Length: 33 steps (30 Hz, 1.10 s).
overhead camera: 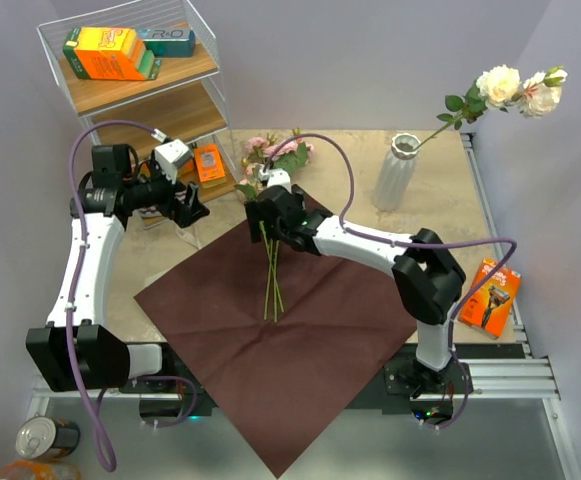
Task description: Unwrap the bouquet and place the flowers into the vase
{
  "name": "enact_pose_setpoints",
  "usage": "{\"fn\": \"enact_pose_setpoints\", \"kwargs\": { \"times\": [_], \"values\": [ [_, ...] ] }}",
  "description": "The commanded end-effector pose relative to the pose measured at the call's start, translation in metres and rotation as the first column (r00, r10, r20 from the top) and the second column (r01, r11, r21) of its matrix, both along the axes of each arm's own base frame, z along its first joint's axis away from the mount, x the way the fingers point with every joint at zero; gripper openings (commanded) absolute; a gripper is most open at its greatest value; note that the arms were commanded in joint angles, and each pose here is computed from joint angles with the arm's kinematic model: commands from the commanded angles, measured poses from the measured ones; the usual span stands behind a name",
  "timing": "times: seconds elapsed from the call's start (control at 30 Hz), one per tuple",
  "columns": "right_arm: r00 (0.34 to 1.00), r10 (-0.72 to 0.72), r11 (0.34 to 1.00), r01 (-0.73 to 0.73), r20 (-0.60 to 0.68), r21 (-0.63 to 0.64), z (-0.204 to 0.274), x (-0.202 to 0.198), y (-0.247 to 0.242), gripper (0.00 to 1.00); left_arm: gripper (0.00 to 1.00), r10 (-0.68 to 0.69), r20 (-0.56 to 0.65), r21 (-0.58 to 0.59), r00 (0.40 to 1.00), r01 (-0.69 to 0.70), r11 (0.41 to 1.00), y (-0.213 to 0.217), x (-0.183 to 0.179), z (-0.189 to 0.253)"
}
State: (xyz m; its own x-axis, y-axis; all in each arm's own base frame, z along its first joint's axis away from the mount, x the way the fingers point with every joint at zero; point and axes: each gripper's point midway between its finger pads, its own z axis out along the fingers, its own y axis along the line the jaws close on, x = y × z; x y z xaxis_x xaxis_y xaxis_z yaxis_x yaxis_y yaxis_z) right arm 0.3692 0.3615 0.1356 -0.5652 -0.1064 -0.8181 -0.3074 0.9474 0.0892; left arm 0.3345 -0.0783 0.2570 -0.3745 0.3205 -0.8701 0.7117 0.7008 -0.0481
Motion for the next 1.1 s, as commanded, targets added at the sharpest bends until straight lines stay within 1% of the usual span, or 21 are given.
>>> {"fn": "enact_pose_setpoints", "kwargs": {
  "times": [0.0, 0.03, 0.07, 0.13, 0.23, 0.3, 0.4, 0.43, 0.53, 0.57, 0.7, 0.77, 0.83, 1.07],
  "values": [
    [0.997, -0.065, 0.990, 0.070, -0.042, 0.123, 0.010, 0.006, -0.005, 0.99, 0.99, -0.011, 0.022, -0.015, 1.000, 0.011, 1.000, -0.003, 0.000, 0.000],
    [0.995, -0.074, 0.980, 0.086, -0.071, 0.178, 0.008, 0.008, -0.006, 0.99, 0.99, -0.007, 0.004, -0.016, 1.000, 0.007, 1.000, -0.003, 0.001, -0.004],
    [0.993, -0.026, 0.968, 0.054, -0.115, 0.243, -0.002, 0.009, -0.007, 0.99, 0.99, -0.003, -0.006, -0.017, 1.000, 0.003, 1.000, -0.002, 0.002, -0.006],
    [0.992, -0.002, 0.959, 0.038, -0.128, 0.281, -0.008, 0.013, -0.012, 0.99, 0.99, 0.005, -0.031, -0.025, 1.000, -0.006, 1.000, -0.002, 0.004, -0.010],
    [0.987, -0.056, 0.983, 0.081, -0.149, 0.165, -0.027, 0.023, -0.023, 0.99, 0.99, 0.009, -0.038, -0.028, 0.999, -0.010, 1.000, -0.002, 0.004, -0.011],
    [0.986, -0.075, 0.984, 0.097, -0.150, 0.147, -0.028, 0.027, -0.024, 0.99, 0.99, 0.008, -0.034, -0.026, 0.999, -0.009, 1.000, -0.002, 0.004, -0.010],
    [0.989, -0.083, 0.986, 0.100, -0.126, 0.135, -0.029, 0.034, -0.023, 0.90, 0.99, 0.002, -0.033, -0.018, 0.999, -0.003, 1.000, -0.002, 0.002, -0.011],
    [0.987, -0.089, 0.987, 0.105, -0.130, 0.124, -0.034, 0.037, -0.023, 0.85, 0.99, 0.002, -0.039, -0.016, 0.999, -0.003, 1.000, -0.001, 0.002, -0.013],
    [0.988, -0.104, 0.988, 0.117, -0.117, 0.105, -0.033, 0.047, -0.019, 0.75, 0.99, -0.002, -0.043, -0.005, 0.999, 0.002, 1.000, 0.000, 0.000, -0.017],
    [0.986, -0.112, 0.989, 0.123, -0.126, 0.086, -0.038, 0.051, -0.017, 0.67, 0.99, -0.001, -0.047, 0.002, 0.999, 0.001, 1.000, 0.001, -0.001, -0.020],
    [0.983, -0.141, 0.988, 0.147, -0.115, 0.042, -0.049, 0.062, -0.019, 0.64, 0.99, -0.002, -0.039, 0.027, 0.999, 0.003, 1.000, 0.003, -0.003, -0.023],
    [0.981, -0.161, 0.986, 0.165, -0.107, 0.021, -0.053, 0.067, -0.022, 0.60, 0.99, 0.003, -0.031, 0.038, 1.000, -0.002, 0.999, 0.005, -0.003, -0.023],
    [0.979, -0.170, 0.985, 0.173, -0.109, 0.015, -0.056, 0.068, -0.023, 0.59, 0.99, 0.003, -0.033, 0.045, 0.999, -0.001, 0.999, 0.006, -0.004, -0.024],
    [0.976, -0.188, 0.982, 0.190, -0.110, 0.002, -0.062, 0.075, -0.027, 0.57, 0.99, -0.001, -0.038, 0.055, 0.999, 0.003, 0.998, 0.007, -0.005, -0.029]
  ]
}}
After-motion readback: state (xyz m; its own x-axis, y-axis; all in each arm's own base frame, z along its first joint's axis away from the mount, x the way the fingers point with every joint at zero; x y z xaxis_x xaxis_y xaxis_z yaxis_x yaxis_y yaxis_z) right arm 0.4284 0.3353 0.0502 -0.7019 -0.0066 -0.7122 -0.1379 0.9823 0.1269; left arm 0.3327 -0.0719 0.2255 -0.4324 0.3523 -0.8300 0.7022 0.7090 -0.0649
